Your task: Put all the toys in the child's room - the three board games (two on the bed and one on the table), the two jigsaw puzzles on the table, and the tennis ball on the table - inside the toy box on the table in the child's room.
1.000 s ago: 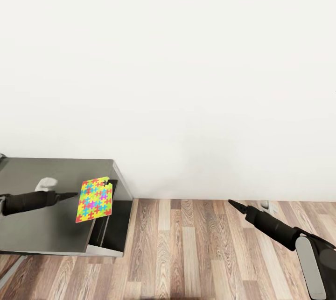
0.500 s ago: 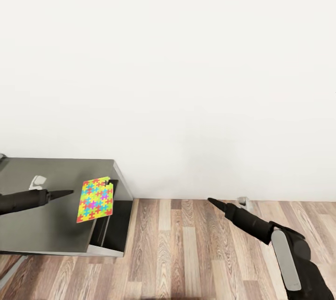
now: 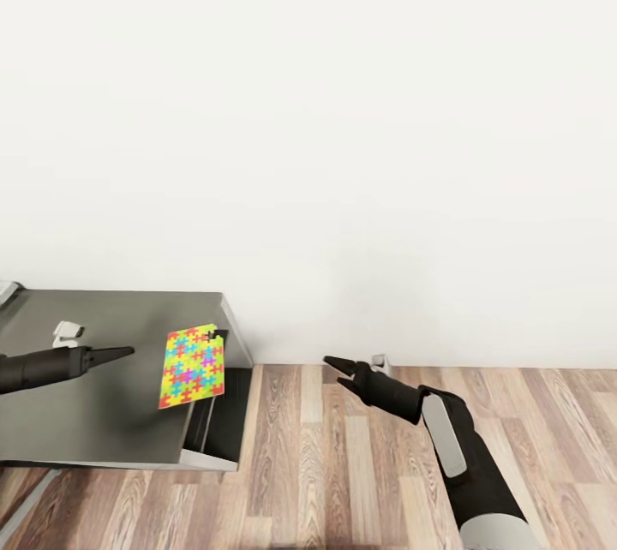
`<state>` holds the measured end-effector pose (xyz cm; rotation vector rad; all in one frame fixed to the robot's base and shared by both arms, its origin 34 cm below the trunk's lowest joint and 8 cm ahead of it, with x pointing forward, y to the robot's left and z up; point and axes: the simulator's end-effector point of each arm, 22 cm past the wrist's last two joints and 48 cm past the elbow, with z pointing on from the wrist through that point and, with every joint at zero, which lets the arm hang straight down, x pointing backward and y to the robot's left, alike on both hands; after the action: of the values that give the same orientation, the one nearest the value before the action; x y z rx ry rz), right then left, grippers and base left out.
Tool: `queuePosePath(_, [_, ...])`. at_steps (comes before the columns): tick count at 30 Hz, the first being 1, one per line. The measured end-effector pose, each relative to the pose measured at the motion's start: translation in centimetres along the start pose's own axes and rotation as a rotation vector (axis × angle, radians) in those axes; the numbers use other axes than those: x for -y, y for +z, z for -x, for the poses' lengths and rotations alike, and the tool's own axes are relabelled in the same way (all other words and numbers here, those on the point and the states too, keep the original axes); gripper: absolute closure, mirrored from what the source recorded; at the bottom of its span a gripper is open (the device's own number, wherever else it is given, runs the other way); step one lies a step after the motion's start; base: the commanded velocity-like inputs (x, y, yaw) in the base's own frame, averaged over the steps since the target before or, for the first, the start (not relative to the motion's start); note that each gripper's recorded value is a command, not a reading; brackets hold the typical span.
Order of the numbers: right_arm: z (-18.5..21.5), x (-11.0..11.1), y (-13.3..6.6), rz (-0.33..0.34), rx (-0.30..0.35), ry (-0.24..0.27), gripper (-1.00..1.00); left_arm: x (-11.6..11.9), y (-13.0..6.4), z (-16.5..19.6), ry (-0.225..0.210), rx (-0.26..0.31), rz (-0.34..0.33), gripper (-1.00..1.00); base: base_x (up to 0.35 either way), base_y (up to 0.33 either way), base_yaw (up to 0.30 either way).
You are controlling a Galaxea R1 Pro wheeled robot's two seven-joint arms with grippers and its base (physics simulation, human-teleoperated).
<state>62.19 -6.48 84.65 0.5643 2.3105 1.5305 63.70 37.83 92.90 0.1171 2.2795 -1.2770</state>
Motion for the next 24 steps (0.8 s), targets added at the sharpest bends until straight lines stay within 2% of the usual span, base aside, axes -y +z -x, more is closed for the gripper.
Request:
queuePosePath(14, [-0.66, 0.15, 0.51, 0.003, -0.020, 0.014, -1.00, 0.42, 0.19, -0.01, -0.002, 0.003, -0.020, -1.00, 0.000, 0.116, 0.000])
queuePosePath(24, [-0.51, 0.33, 0.39, -0.001, -0.016, 0.013, -1.00, 0.51, 0.40, -0.06, -0.004, 0.003, -0.025, -1.00, 0.000, 0.203, 0.000])
